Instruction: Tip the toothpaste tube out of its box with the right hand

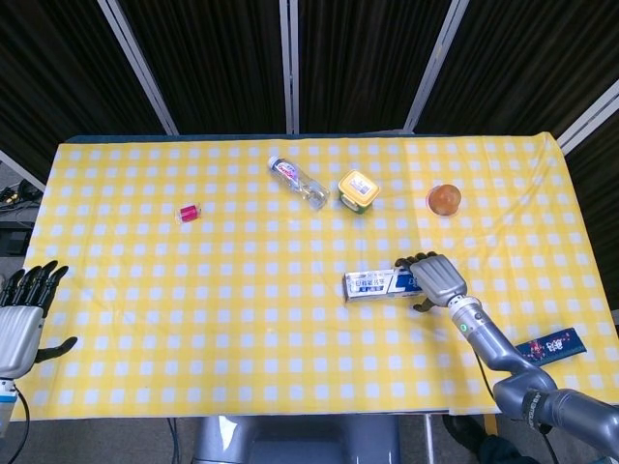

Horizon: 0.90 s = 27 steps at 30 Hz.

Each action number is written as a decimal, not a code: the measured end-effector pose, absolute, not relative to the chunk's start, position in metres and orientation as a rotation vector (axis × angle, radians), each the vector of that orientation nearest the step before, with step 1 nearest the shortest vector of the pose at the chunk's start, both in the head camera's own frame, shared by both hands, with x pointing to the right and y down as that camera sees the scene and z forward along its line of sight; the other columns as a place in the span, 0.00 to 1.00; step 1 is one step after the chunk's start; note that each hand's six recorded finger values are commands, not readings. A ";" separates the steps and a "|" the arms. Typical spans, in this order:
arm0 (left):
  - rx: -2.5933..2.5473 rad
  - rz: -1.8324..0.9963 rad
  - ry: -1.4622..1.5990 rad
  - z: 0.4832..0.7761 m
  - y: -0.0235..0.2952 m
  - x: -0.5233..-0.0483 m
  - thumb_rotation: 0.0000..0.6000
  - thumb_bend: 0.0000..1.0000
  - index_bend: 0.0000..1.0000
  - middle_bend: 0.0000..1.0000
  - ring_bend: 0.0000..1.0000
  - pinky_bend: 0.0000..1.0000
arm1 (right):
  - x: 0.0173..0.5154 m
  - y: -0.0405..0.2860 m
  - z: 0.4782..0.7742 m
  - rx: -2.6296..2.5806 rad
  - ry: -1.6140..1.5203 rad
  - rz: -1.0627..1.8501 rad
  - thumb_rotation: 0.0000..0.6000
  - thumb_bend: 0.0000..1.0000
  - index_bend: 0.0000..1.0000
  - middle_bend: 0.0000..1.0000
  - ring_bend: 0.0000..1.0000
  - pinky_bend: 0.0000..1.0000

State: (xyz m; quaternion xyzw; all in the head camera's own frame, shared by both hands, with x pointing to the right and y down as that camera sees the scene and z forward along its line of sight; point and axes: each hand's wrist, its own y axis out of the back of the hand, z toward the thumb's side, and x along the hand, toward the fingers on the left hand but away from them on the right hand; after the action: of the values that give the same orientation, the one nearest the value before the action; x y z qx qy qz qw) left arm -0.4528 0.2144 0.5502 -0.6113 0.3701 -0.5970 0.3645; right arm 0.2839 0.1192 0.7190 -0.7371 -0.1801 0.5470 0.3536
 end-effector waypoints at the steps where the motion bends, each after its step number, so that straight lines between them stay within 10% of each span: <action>1: -1.575 -1.538 0.952 0.551 0.214 -0.453 1.00 0.00 0.00 0.00 0.00 0.00 | 0.281 0.119 0.720 -1.904 -0.472 1.407 1.00 0.11 0.36 0.38 0.33 0.38; 27: -1.604 -1.495 1.006 0.535 0.214 -0.456 1.00 0.00 0.00 0.00 0.00 0.00 | 0.246 0.091 0.623 -1.678 -0.513 1.075 1.00 0.22 0.44 0.45 0.39 0.46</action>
State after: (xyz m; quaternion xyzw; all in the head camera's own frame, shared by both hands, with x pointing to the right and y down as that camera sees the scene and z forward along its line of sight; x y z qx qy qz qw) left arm -0.4563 0.2136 0.5353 -0.6211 0.3896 -0.5790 0.3566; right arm 0.2459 0.0911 0.6230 -0.6986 -0.2134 0.4477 0.5157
